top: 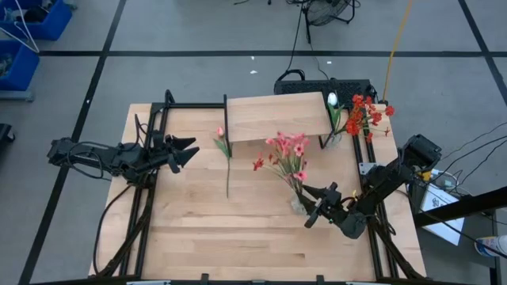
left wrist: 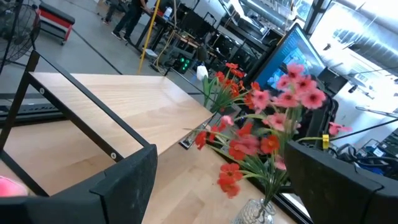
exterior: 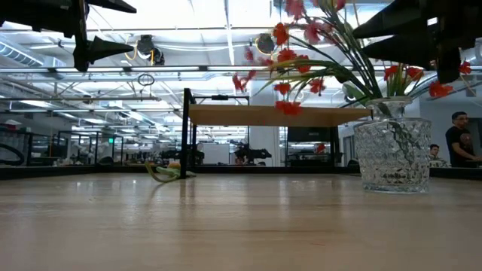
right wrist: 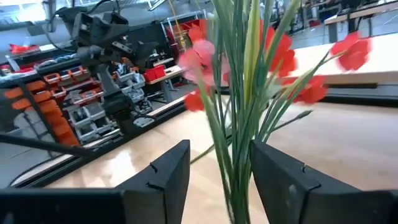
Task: Pick and place flowers into a vace then onto a shelf
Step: Put the pink flowers into the bottom transparent vase, then put the pink flower into the bottom transparent vase
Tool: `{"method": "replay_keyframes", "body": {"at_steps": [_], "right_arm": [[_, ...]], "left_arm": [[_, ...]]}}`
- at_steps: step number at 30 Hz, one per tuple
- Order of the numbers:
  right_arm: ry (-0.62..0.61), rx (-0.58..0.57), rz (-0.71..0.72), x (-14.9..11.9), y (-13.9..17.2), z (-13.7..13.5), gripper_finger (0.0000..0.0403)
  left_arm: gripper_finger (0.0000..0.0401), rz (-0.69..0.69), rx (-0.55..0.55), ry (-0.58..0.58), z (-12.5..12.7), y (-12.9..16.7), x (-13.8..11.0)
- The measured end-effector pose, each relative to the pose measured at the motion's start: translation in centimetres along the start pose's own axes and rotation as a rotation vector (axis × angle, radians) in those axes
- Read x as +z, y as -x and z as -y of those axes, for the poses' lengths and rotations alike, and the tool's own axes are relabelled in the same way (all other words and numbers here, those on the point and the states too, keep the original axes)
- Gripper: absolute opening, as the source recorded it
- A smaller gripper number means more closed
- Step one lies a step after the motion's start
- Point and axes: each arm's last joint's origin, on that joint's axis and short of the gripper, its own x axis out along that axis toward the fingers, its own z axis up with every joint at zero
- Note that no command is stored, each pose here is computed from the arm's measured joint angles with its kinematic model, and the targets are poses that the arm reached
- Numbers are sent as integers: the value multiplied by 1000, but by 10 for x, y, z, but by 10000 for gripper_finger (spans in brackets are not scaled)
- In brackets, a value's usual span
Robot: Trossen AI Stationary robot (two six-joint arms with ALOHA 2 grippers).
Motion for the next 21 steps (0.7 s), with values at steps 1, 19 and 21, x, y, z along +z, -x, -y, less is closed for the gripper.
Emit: {"method": "replay_keyframes", "body": {"at_steps": [1, 19, 21], "right_arm": [[-7, 7, -1, 0, 3, 0, 160], [-213, 23, 64, 75, 14, -47, 147], [-228, 15, 73, 86, 11, -50, 144]], "left_arm": [[351, 0, 0, 1, 0, 0, 0], [351, 7, -10, 82, 1, 0, 1], [351, 16, -19, 87, 2, 0, 2]]}}
